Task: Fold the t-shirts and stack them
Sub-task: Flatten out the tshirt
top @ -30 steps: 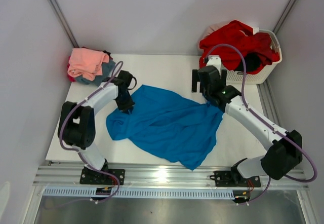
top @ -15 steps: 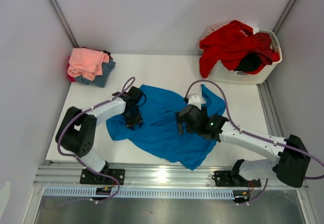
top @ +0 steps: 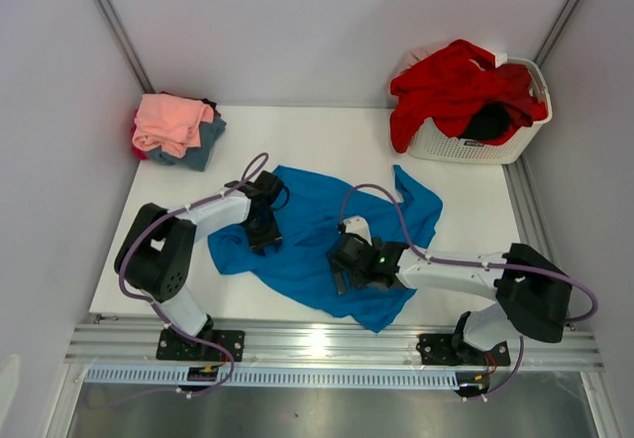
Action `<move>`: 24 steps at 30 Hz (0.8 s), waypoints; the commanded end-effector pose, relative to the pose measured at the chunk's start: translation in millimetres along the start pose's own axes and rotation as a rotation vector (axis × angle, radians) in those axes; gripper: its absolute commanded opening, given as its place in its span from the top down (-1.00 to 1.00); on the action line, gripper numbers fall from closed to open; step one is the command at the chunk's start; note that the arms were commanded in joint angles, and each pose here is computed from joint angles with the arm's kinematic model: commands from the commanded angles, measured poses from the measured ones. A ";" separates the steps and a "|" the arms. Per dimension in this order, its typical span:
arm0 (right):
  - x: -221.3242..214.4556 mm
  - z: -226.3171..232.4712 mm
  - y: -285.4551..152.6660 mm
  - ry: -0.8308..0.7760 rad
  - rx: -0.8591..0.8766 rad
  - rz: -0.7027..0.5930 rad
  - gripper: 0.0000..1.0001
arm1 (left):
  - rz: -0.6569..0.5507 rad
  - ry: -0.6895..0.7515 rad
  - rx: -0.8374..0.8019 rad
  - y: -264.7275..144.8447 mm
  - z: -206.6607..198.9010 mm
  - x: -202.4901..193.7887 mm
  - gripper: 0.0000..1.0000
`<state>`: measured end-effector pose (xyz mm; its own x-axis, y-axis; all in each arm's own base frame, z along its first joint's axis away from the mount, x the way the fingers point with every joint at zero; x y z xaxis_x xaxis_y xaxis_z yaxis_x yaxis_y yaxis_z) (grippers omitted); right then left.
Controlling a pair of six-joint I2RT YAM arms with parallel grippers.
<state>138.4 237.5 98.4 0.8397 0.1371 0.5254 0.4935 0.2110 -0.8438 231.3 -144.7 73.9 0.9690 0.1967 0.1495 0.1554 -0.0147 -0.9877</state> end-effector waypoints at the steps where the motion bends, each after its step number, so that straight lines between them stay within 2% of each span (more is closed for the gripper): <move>1: -14.9 15.0 13.0 0.003 0.042 0.037 -0.77 | -0.031 -0.019 0.011 0.0 -2.3 3.8 0.18; 7: -31.9 15.1 23.2 -0.023 0.030 0.078 -0.58 | -0.036 -0.022 0.027 -0.9 -0.5 3.7 0.18; 9: -36.4 13.9 24.0 -0.018 0.027 0.088 0.28 | -0.034 -0.024 0.029 -1.3 -0.4 3.4 0.17; 11: -41.0 8.4 23.9 -0.013 -0.004 0.096 1.00 | -0.034 -0.026 0.036 -2.2 1.2 2.6 0.18; 15: -44.6 -0.5 17.7 -0.014 -0.073 0.091 1.00 | -0.050 -0.028 0.047 -5.7 3.3 3.7 0.18; 24: -61.5 -49.9 -16.8 0.157 -0.345 0.095 1.00 | -0.027 -0.038 0.112 -2.4 8.8 3.2 0.21</move>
<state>101.6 221.5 72.0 0.8948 0.0542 0.4433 0.4396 0.0672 -0.8957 227.6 -136.6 73.0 0.9639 0.2185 0.1522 0.1439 0.0538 -0.9881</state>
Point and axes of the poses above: each gripper's point midway between its finger pads, its own y axis out along the fingers, its own z axis along the line the jaws close on, x = y × z, the point moved 6 cm from there along -y, back along the fingers, and after that the axes turned 8 degrees about y, right-handed, at the moved point
